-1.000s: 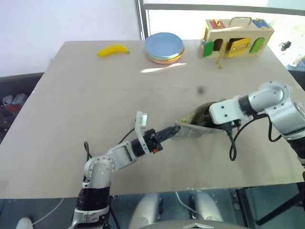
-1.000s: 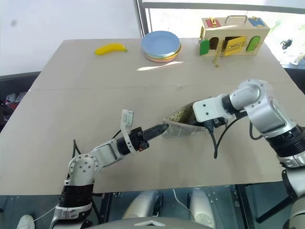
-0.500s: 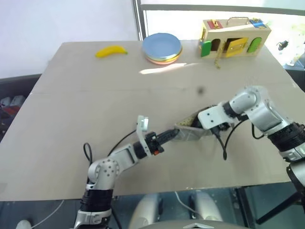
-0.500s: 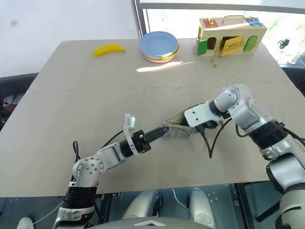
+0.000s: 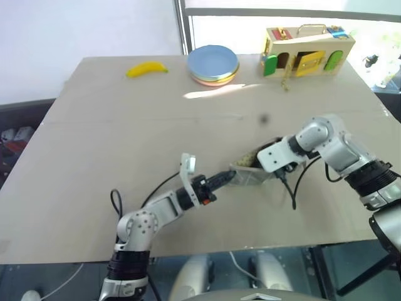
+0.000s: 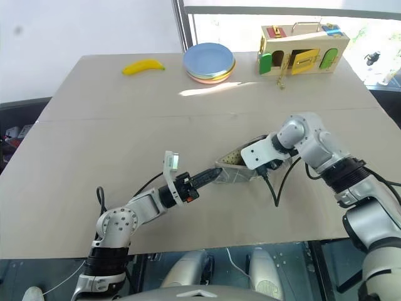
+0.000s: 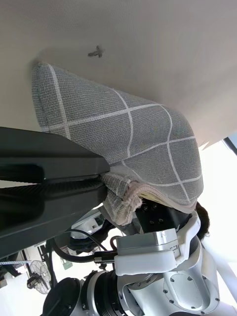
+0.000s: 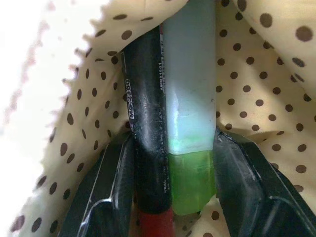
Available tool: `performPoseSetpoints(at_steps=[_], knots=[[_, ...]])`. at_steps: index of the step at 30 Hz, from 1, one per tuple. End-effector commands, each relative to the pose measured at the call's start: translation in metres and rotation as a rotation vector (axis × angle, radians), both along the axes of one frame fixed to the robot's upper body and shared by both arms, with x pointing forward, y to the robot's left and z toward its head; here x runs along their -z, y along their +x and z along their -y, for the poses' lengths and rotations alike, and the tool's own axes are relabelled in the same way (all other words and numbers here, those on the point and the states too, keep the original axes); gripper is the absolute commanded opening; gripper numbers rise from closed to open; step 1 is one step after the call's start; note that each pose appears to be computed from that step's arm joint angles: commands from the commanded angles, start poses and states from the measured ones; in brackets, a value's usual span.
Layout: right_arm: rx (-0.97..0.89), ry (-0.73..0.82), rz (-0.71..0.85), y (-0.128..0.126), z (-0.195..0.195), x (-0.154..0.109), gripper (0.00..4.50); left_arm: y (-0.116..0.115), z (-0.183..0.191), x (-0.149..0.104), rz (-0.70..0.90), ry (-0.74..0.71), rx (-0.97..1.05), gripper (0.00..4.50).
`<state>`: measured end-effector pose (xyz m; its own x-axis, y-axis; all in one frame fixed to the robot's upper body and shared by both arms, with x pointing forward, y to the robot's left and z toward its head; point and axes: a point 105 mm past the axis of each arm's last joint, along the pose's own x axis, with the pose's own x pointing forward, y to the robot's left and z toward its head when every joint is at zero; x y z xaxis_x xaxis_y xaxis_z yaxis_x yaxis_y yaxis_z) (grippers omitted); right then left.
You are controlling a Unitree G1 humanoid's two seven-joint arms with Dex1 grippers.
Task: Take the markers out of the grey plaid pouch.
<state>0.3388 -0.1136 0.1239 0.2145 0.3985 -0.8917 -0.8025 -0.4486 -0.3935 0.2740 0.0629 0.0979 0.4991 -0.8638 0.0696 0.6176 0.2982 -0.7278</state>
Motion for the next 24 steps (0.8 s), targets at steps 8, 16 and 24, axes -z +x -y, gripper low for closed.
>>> performPoseSetpoints(at_steps=[8, 16, 24], knots=[[0.054, 0.119, 0.048, -0.003, 0.007, -0.04, 1.78, 0.0, -0.007, 0.004, -0.006, 0.009, -0.031, 0.0], [0.121, 0.171, 0.073, -0.002, 0.019, -0.056, 0.05, 0.0, -0.007, 0.003, -0.007, 0.011, -0.029, 0.0], [0.097, 0.117, 0.018, -0.009, 0.019, -0.031, 0.05, 0.0, -0.007, 0.003, -0.009, 0.009, -0.025, 0.0]])
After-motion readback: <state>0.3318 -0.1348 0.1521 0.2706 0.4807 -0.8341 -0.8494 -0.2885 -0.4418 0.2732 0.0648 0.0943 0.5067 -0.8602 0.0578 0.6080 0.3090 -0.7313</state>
